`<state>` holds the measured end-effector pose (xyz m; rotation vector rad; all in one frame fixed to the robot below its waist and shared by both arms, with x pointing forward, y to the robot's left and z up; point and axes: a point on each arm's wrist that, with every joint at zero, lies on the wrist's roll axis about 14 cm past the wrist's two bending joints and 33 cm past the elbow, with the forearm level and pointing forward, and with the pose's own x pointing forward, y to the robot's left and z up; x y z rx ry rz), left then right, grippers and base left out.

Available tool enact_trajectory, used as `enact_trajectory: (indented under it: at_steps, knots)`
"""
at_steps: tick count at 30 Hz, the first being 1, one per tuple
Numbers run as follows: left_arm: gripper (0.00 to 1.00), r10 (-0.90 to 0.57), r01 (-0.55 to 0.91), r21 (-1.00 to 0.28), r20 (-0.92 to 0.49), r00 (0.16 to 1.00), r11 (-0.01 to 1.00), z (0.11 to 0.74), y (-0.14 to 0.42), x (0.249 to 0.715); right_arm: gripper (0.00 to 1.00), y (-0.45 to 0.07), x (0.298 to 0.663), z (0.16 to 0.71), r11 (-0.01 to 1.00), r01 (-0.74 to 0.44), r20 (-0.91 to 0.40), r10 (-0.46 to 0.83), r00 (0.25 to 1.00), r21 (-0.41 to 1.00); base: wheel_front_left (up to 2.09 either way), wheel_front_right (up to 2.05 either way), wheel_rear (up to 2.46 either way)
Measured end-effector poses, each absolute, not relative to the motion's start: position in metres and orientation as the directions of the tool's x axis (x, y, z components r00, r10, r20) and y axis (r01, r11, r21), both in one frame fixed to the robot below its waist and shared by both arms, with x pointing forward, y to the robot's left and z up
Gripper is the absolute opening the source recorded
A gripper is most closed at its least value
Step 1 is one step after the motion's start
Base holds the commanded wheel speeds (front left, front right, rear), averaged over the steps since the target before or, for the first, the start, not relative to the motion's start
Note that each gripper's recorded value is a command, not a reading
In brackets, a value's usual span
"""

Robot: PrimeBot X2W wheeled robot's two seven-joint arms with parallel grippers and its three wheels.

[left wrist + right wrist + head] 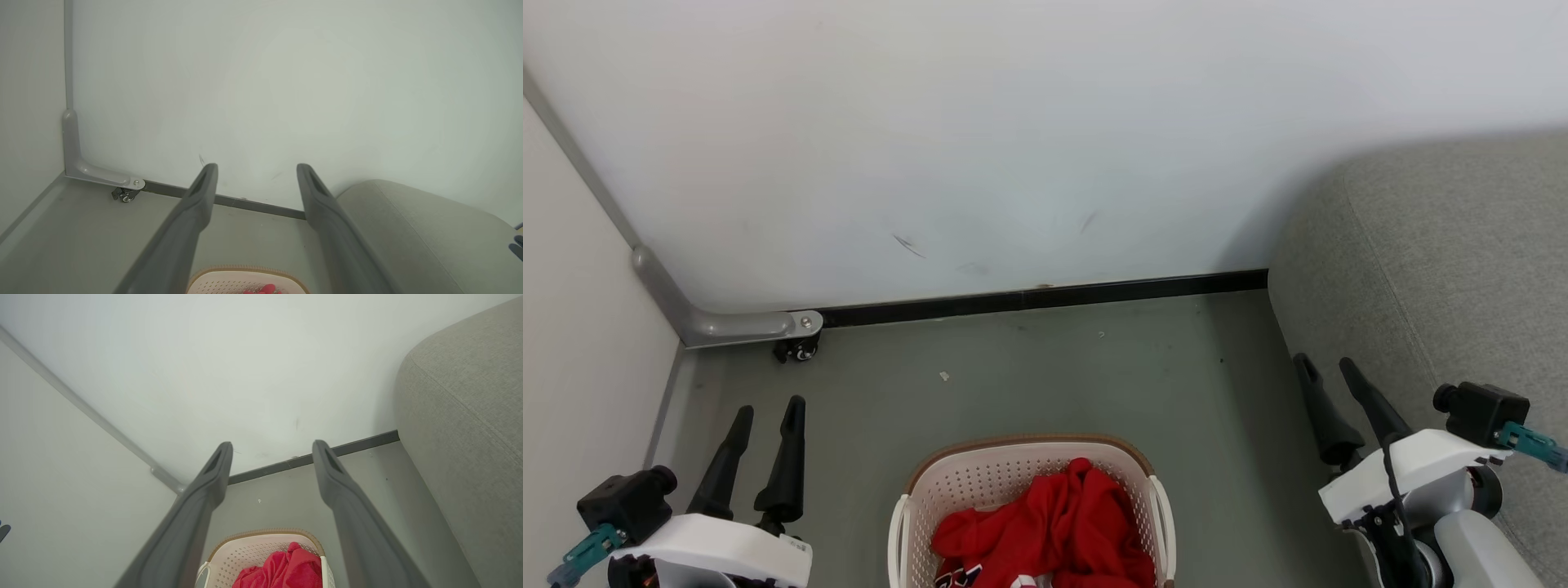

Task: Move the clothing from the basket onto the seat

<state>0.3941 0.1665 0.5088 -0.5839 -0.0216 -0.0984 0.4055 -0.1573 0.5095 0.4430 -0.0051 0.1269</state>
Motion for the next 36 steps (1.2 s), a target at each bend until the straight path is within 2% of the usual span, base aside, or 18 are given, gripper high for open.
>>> enact_trajectory:
  at_steps: [25, 36]
  knots:
    - [1.00, -0.138, 0.175, -0.262, 0.152, 0.979, 0.949, 0.530, 0.153, 0.402, 1.00, -0.137, 0.412, 0.531, 0.973, -0.225, 0.127, 0.216, 0.968, 0.061, 0.00, 0.00, 0.00]
    - [1.00, -0.137, 0.178, -0.261, 0.167, 0.976, 0.949, 0.535, 0.151, 0.405, 1.00, -0.138, 0.415, 0.540, 0.974, -0.220, 0.151, 0.210, 0.966, 0.050, 0.00, 0.00, 0.00]
